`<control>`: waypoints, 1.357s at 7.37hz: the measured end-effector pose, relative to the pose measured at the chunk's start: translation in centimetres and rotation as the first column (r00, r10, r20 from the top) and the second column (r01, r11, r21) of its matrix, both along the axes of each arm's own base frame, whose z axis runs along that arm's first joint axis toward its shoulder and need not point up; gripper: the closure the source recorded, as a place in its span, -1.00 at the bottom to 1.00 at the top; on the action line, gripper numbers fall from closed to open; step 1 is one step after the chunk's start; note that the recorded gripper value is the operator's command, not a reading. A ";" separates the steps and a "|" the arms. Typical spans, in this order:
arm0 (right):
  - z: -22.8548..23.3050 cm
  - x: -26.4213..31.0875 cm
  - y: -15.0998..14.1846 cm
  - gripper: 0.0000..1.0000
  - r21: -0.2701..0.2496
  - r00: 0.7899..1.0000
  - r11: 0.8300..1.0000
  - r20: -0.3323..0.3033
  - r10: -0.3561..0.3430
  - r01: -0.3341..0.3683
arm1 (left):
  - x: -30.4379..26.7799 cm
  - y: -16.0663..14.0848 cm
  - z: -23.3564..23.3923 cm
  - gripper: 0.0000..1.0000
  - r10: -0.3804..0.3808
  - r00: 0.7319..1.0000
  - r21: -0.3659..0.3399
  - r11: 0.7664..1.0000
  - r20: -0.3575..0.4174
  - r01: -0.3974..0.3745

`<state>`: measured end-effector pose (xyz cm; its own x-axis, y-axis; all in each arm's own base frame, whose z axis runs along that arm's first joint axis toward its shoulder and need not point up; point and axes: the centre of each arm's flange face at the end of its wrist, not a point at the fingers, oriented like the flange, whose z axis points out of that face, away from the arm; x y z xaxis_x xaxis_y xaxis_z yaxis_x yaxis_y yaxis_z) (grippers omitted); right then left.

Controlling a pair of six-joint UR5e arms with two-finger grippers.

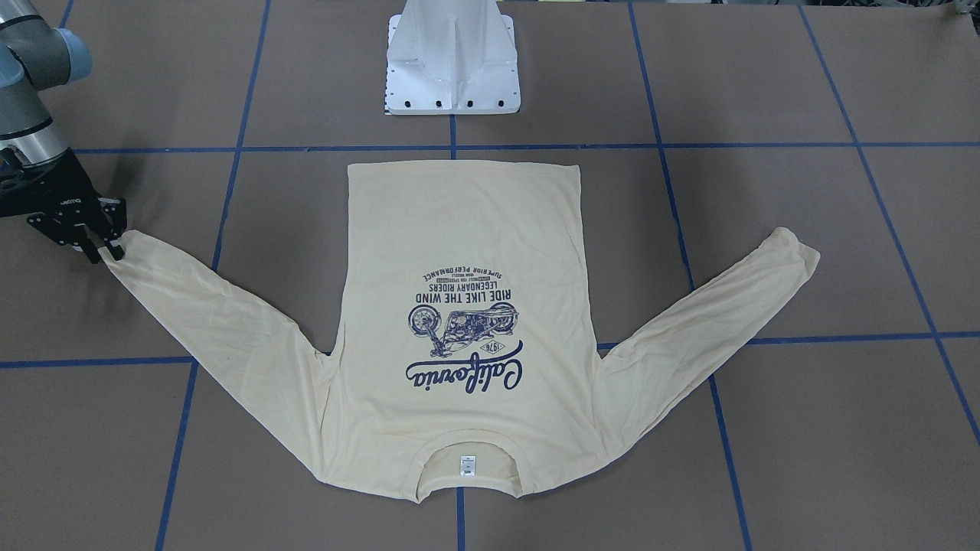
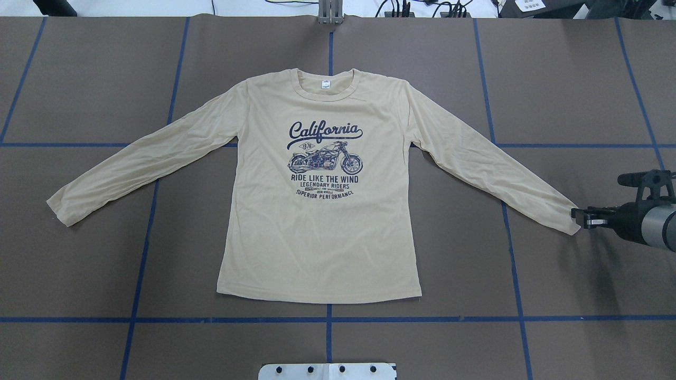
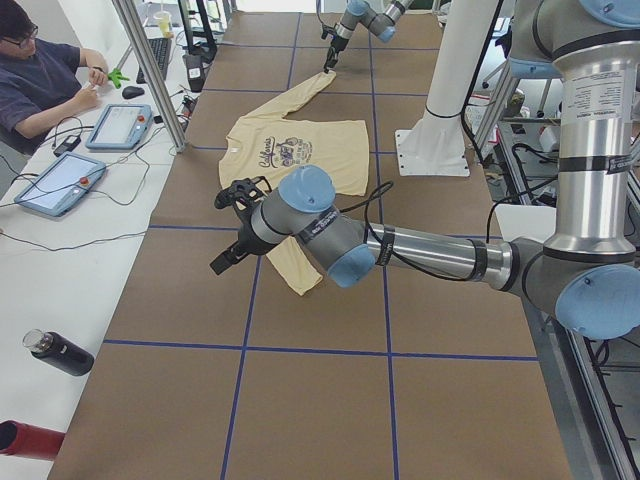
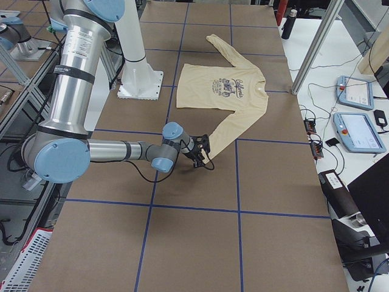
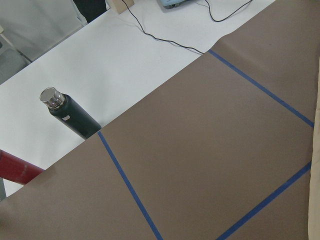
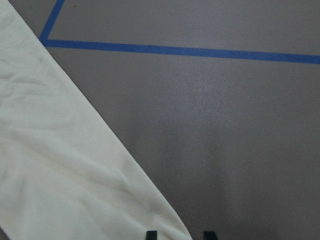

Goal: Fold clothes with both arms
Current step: 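Reach the right gripper to the cuff of the sleeve nearest it and grasp, then carry the sleeve with the right gripper across the shirt body and release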

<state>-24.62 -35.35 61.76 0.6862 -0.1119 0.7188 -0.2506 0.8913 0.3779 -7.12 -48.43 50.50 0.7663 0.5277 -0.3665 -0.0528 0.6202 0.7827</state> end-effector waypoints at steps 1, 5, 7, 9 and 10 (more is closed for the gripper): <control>0.1 0.1 0.0 1.00 0.001 1.000 1.000 -0.002 0.000 0.000 | 0.0 0.1 0.1 -1.00 0.000 1.000 0.001 1.000 0.000 0.000; -4.2 1.8 -1.1 1.00 0.045 0.998 0.998 0.056 0.034 -0.036 | 0.0 1.2 1.1 -1.00 0.000 1.000 0.001 1.000 0.000 0.000; -11.7 3.3 -4.6 1.00 0.034 0.992 0.996 0.101 0.074 -0.078 | 0.0 1.4 1.3 -1.00 0.000 1.000 0.000 1.000 0.000 0.000; -23.0 1.1 -9.9 1.00 0.012 0.988 0.994 0.109 0.106 -0.108 | 0.0 1.4 1.3 -1.00 0.001 1.000 -0.002 1.000 -0.001 -0.001; -28.9 -1.8 -12.9 1.00 -0.006 0.989 0.993 0.089 0.122 -0.122 | 0.0 1.4 1.3 -1.00 0.000 1.000 -0.002 1.000 -0.002 0.000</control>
